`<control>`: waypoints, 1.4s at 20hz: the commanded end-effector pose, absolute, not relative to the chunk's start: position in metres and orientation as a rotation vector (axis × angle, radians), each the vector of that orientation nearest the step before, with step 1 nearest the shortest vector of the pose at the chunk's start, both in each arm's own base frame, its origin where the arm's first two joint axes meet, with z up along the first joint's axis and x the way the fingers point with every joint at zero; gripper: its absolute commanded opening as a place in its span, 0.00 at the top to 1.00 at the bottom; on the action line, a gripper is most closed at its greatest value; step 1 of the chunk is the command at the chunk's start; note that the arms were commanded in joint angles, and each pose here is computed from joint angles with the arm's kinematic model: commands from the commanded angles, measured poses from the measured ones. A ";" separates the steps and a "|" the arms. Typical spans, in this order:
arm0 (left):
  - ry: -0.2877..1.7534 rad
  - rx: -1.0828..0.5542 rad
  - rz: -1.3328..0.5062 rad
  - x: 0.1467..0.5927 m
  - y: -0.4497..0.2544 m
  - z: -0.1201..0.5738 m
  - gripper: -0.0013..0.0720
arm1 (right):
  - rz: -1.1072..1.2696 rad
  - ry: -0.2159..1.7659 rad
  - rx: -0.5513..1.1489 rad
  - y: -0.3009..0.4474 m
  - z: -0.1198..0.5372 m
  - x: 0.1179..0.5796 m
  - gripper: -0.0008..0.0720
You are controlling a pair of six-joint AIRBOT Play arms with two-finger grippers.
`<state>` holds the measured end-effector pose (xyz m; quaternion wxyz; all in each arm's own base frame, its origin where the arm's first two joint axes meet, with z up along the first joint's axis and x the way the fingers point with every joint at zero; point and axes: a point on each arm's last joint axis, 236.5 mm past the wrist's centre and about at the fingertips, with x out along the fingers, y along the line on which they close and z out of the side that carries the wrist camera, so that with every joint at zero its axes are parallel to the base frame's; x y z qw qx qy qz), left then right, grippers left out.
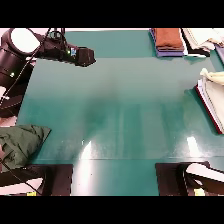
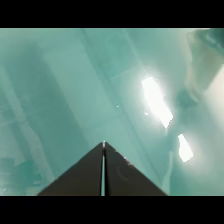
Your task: Fold the shirts.
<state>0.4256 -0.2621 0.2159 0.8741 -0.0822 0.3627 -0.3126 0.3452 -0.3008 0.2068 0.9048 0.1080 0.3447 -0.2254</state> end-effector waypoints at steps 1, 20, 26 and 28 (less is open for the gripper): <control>0.759 -0.157 -0.659 0.425 -0.262 0.215 0.95 | -0.547 0.866 0.253 -0.302 0.156 0.284 0.96; 0.758 -0.138 -0.644 0.427 -0.258 0.213 0.95 | 0.066 0.608 0.371 -0.069 0.220 0.369 0.27; 0.704 -0.162 -0.640 0.435 -0.260 0.223 0.95 | 0.520 0.731 0.229 0.109 0.202 0.370 0.31; 0.679 -0.170 -0.635 0.439 -0.260 0.228 0.95 | 0.613 0.758 0.199 0.146 0.195 0.363 0.65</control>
